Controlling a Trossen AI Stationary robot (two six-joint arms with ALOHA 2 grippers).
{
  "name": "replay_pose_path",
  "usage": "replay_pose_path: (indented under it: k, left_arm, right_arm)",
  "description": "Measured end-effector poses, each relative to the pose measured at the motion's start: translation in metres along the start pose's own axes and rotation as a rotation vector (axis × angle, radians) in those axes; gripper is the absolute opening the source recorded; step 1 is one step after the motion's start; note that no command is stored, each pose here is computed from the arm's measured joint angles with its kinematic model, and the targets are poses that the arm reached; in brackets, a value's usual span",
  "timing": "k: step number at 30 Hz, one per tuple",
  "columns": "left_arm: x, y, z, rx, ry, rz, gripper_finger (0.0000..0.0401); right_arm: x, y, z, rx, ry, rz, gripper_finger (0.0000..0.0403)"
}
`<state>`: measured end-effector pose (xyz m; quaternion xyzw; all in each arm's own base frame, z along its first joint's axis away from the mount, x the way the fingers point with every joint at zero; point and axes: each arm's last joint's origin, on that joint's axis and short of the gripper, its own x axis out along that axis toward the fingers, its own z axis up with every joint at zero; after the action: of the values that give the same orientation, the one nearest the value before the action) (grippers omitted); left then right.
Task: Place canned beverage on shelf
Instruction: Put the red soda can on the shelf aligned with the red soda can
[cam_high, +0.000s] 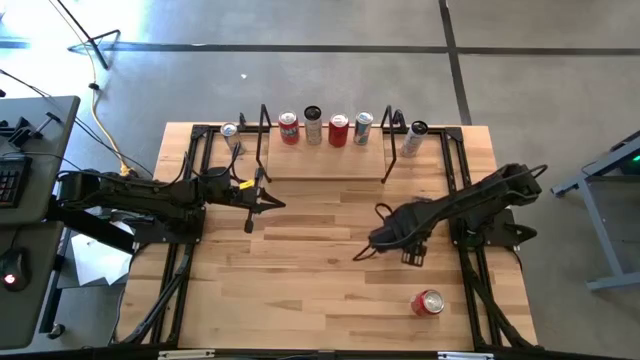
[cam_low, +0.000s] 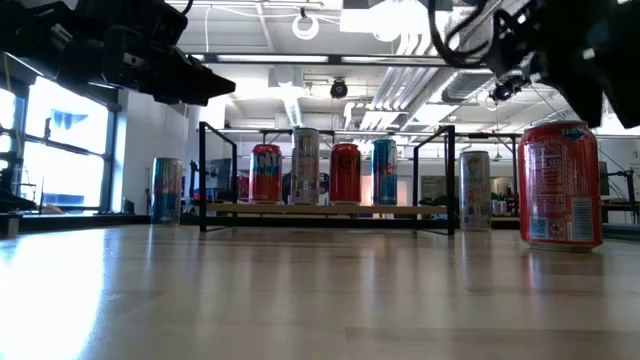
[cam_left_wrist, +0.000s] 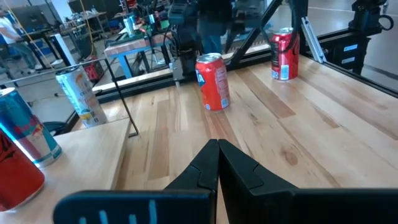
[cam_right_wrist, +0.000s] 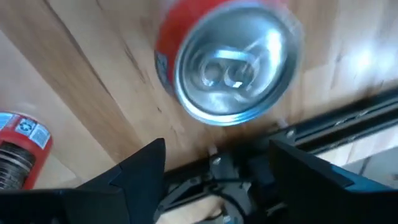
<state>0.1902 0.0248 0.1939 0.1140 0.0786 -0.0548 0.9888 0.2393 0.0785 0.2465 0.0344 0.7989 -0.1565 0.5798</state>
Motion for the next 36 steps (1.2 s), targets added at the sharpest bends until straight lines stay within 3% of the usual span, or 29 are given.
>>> replay_pose_path:
  k: [4,12,17,25,27,29,33,36]
  left_arm:
    - [0.000,0.000,0.000,-0.011,0.000,0.000,0.0000]
    - [0.001,-0.004,0.001,-0.016,-0.003,-0.020,0.0000]
    - [0.001,-0.006,0.001,-0.001,-0.006,-0.031,0.0000]
    - [0.001,-0.006,0.001,-0.011,-0.004,-0.028,0.0000]
    - [0.001,-0.006,0.001,-0.014,-0.005,-0.028,0.0000]
    - [0.001,-0.006,0.001,-0.014,-0.005,-0.028,0.0000]
    - [0.001,-0.007,0.001,-0.016,-0.004,-0.030,0.0000]
    - [0.001,-0.007,0.001,-0.022,-0.005,-0.032,0.0000]
  right_arm:
    - [0.014,0.000,-0.003,0.044,0.061,-0.009,0.0209]
    - [0.034,0.005,0.003,0.071,-0.001,-0.009,0.0014]
    - [0.039,0.015,0.015,0.081,-0.139,0.062,0.0027]
    - [0.016,0.034,0.031,0.033,-0.407,0.176,0.0005]
    - [0.007,0.034,0.028,0.039,-0.382,0.187,0.0006]
    - [0.000,0.029,0.019,0.089,-0.268,0.188,0.0003]
    - [0.006,0.015,-0.001,0.189,-0.060,0.047,0.0001]
    - [0.021,0.008,-0.006,0.174,0.017,-0.041,0.0000]
